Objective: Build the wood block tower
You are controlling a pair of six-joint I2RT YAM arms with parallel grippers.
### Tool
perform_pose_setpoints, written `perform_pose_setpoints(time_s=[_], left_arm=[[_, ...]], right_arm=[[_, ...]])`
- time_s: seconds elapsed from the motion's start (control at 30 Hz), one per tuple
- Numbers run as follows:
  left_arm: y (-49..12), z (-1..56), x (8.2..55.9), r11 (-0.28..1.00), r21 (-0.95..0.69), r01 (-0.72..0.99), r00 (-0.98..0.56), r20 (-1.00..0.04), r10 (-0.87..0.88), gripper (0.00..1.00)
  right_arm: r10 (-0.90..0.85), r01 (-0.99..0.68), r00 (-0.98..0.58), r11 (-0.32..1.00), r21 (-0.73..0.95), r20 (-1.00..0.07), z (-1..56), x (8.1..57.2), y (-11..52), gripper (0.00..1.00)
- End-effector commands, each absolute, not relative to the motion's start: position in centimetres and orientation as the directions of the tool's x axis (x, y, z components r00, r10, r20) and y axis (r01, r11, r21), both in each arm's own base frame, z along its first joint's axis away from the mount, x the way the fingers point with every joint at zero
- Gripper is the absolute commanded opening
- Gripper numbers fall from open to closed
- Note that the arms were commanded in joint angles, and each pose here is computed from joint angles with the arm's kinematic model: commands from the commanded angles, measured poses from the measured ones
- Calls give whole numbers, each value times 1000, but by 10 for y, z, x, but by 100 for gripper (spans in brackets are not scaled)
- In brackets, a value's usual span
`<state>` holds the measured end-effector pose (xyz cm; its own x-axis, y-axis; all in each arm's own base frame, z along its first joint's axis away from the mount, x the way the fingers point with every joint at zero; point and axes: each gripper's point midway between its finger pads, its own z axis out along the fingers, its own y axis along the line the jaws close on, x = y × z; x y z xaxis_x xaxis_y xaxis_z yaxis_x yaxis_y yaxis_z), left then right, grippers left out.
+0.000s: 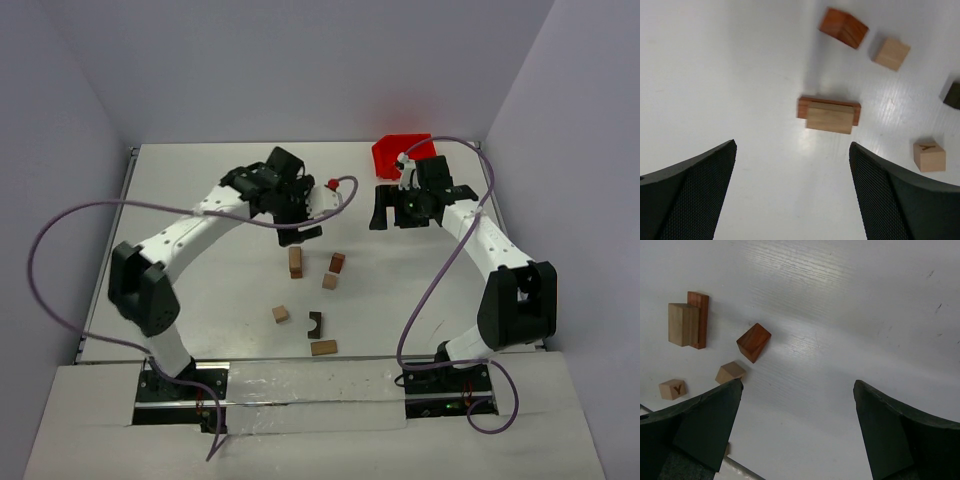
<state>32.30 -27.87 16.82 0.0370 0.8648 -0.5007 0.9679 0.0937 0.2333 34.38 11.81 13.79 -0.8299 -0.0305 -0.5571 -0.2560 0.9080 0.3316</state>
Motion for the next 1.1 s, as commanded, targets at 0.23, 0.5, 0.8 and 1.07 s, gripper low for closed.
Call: perform_pose_setpoints(time_s=[0.23, 0.5, 0.8, 1.07], left_arm=[[-192, 307, 337, 750, 255, 611, -179, -878, 444, 99], [-138, 254, 302, 799, -33, 601, -402, -876, 266, 99], [-129, 214, 290, 755, -171, 633, -518, -818, 250, 99], [-132, 195, 289, 736, -186, 651, -532, -804, 267, 99]], right_arm=[[-102, -382, -737, 878, 288, -669, 180, 339, 141, 100], [-396, -599, -631, 795, 95, -667, 155, 309, 192, 98], [-575, -741, -550, 670, 36, -606, 132, 282, 222, 87], [-690, -847, -476, 527, 72, -546, 108, 270, 244, 63]])
